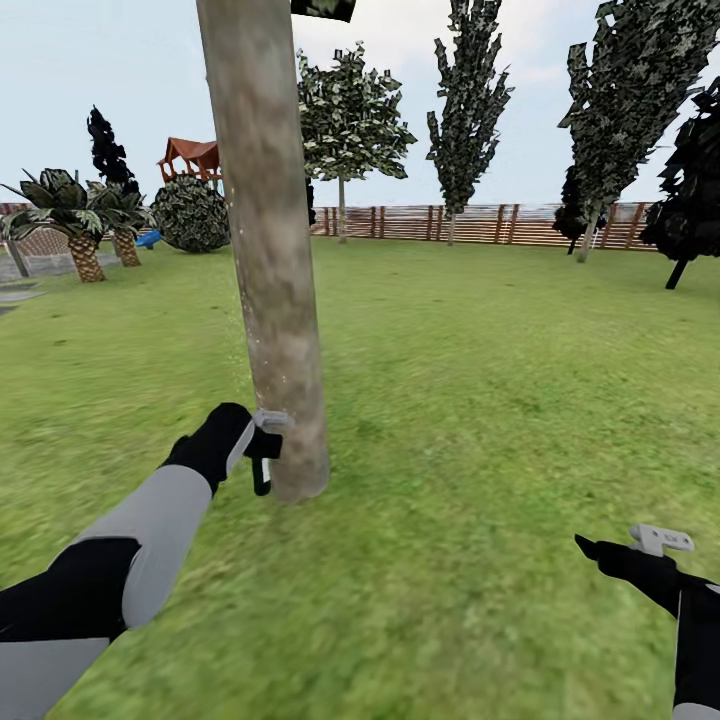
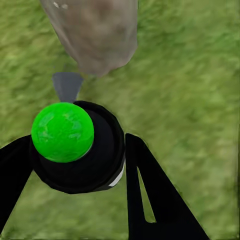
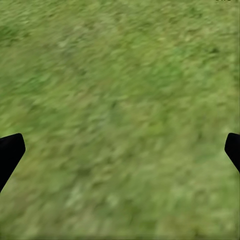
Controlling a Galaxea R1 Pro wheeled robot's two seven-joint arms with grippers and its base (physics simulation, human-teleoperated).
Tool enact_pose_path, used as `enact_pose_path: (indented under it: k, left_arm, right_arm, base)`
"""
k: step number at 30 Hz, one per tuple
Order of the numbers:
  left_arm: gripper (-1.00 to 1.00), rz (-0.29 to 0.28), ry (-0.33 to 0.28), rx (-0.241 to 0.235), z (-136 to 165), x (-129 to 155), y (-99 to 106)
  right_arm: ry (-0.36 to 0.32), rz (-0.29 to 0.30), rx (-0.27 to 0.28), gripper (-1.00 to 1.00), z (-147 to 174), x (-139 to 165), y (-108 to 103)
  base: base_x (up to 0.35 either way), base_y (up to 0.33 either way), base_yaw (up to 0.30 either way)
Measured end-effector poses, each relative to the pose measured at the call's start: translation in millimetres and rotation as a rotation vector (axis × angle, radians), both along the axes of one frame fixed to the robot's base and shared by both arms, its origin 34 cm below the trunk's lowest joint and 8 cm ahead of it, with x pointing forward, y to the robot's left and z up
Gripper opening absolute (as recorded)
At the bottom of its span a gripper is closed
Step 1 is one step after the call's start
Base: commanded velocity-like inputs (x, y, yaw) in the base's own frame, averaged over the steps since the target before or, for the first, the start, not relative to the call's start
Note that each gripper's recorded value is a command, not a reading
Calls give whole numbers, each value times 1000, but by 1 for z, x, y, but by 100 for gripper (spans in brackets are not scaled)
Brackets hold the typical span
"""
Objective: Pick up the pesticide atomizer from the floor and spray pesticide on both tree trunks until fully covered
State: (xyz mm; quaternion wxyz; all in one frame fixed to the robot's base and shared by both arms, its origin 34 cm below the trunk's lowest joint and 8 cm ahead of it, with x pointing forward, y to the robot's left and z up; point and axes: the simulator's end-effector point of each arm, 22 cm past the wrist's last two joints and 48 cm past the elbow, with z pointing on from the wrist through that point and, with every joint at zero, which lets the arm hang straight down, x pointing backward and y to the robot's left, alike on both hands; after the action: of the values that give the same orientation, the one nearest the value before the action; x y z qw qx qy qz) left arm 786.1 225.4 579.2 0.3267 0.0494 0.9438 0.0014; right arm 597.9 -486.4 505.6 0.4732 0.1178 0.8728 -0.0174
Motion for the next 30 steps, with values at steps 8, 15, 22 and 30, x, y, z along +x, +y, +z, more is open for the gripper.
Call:
enact_pose_path:
  k: [8,15,22,30]
  left_arm:
    - [-100,22,-8,1,56,9,5]
    - [-100,22,-79,-2,107,29,4]
    - [-100,23,-155,-3,166,46,4]
    - [-100,22,-220,-4,218,57,4]
  right_arm:
    - [0,-1,0,100,0,0,-1]
    - [0,-1,-1,100,0,0,-1]
    - [-1,-1,0,100,0,-1,-1]
    - [-1,-2,0,100,0,0,-1]
  base:
    - [0,0,0]
    - [0,0,0]
    - [0,0,0]
    - [0,0,0]
